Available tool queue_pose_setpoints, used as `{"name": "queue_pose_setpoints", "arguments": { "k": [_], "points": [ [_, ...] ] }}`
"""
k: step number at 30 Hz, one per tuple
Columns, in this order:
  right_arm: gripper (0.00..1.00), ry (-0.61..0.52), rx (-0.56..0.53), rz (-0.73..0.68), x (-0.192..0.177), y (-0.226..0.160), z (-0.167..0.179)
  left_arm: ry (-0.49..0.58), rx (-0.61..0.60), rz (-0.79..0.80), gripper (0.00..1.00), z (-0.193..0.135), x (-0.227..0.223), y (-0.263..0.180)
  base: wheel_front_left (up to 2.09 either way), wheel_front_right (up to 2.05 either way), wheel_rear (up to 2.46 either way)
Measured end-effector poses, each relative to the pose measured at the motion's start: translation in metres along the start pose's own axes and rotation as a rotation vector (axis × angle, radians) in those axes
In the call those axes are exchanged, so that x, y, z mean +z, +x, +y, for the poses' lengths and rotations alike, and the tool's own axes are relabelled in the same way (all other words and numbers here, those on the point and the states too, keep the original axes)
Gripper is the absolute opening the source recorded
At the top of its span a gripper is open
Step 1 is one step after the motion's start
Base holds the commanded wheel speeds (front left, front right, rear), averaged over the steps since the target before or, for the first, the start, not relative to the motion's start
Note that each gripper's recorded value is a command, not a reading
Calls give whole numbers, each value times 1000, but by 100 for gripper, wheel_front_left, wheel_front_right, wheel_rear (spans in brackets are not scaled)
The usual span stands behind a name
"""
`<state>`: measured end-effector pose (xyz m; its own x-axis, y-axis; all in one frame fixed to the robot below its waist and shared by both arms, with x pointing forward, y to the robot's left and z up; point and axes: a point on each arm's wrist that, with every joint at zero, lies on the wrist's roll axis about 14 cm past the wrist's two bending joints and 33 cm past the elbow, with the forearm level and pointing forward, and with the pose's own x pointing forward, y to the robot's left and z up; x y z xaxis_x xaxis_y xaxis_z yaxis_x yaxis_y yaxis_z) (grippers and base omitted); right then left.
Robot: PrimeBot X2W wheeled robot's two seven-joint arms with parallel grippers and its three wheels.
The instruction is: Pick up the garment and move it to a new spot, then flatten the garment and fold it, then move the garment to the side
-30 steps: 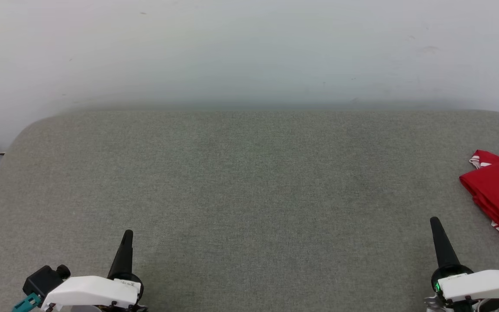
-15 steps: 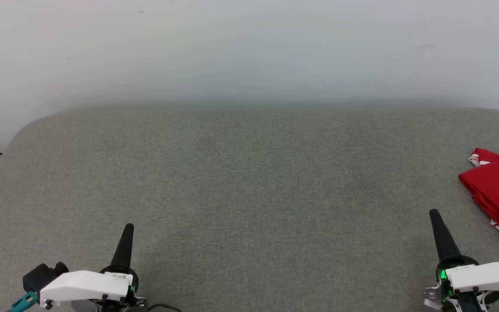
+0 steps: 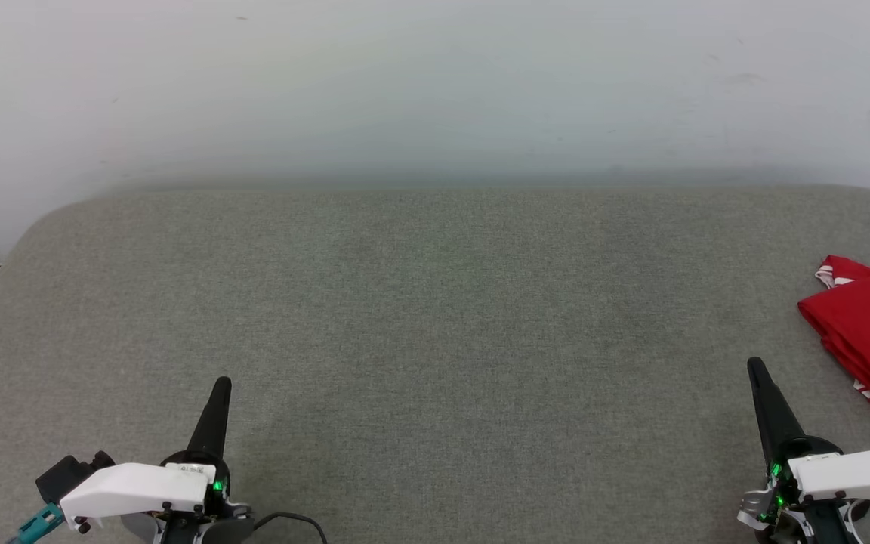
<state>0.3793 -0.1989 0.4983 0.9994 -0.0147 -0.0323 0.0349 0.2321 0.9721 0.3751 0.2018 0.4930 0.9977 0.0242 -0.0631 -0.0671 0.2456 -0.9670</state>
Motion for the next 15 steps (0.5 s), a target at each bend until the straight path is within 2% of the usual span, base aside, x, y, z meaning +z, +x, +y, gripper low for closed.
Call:
{"name": "queue_pose_setpoints", "arguments": {
  "k": [15],
  "points": [
    [0, 117, 12, 7, 1, 4, 3, -125, -27, 10, 0, -6, 0, 6, 0, 0, 0]
  ]
}}
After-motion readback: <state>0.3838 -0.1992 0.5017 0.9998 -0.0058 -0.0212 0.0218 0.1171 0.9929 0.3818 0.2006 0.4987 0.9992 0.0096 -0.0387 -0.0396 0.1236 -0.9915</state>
